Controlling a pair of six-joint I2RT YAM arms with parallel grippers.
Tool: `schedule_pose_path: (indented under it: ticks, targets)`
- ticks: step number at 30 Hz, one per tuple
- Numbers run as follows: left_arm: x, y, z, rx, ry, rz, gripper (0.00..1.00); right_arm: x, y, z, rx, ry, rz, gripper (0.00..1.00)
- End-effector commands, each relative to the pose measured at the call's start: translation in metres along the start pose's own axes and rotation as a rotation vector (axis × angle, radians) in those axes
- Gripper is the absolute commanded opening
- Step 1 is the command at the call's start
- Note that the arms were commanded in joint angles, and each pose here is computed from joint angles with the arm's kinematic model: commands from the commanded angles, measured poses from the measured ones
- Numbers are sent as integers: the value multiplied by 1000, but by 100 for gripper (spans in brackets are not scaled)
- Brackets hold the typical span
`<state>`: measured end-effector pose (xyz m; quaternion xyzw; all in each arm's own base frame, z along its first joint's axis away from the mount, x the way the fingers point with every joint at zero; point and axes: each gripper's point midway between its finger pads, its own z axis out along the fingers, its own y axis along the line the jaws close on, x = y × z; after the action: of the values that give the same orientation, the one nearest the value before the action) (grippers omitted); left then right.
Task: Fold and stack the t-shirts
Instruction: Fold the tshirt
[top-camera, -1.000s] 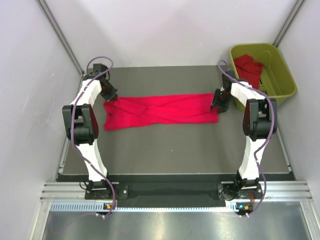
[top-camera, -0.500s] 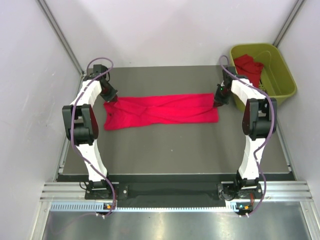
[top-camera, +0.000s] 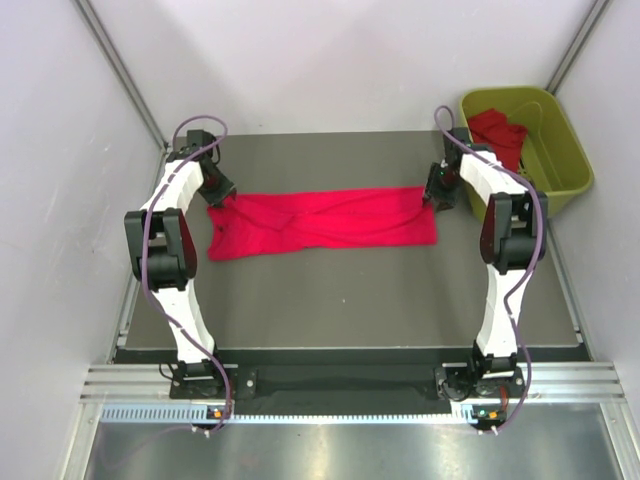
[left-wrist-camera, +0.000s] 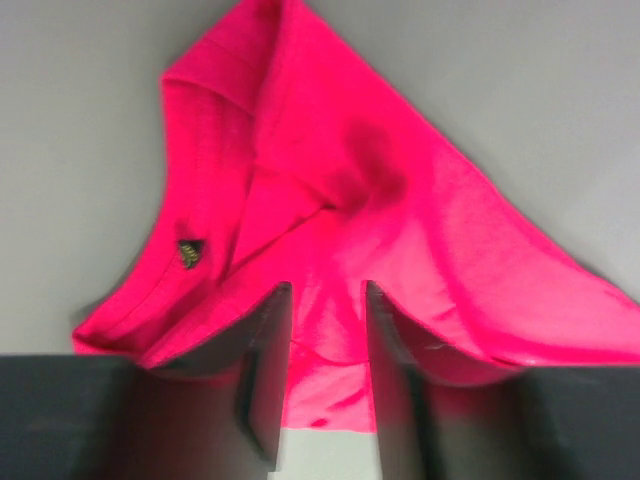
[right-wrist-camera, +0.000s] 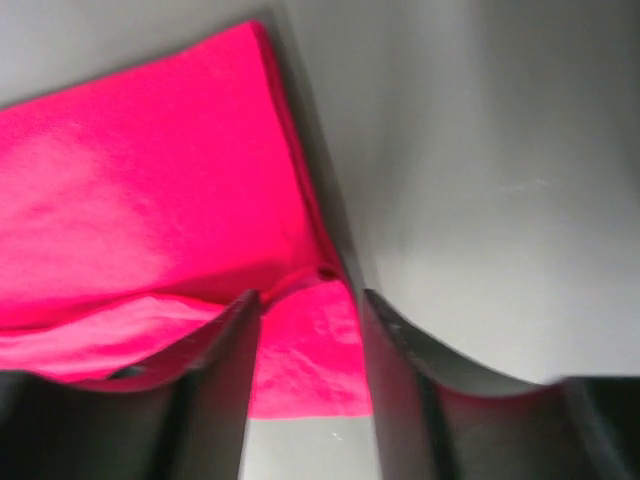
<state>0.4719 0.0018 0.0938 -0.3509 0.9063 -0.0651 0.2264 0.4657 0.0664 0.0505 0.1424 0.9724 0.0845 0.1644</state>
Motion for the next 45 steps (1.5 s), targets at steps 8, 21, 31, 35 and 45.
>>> schedule_pose_path:
  ticks: [8,21,31,35,45]
  targets:
    - [22,38,-75,-64,-91,25,59,32,-6,-71,-27,-82,-71,63]
    - [92,89,-73,86,-5,-147,68,85,-9,-62,-364,-199,232,59]
    - [100,119,-51,118,32,-229,70,91,-29,-41,-394,-268,367,57]
    - [105,119,-47,139,31,-230,71,85,-30,-32,-392,-273,393,55]
    - [95,120,-28,111,34,-232,71,85,-37,-12,-356,-247,466,46]
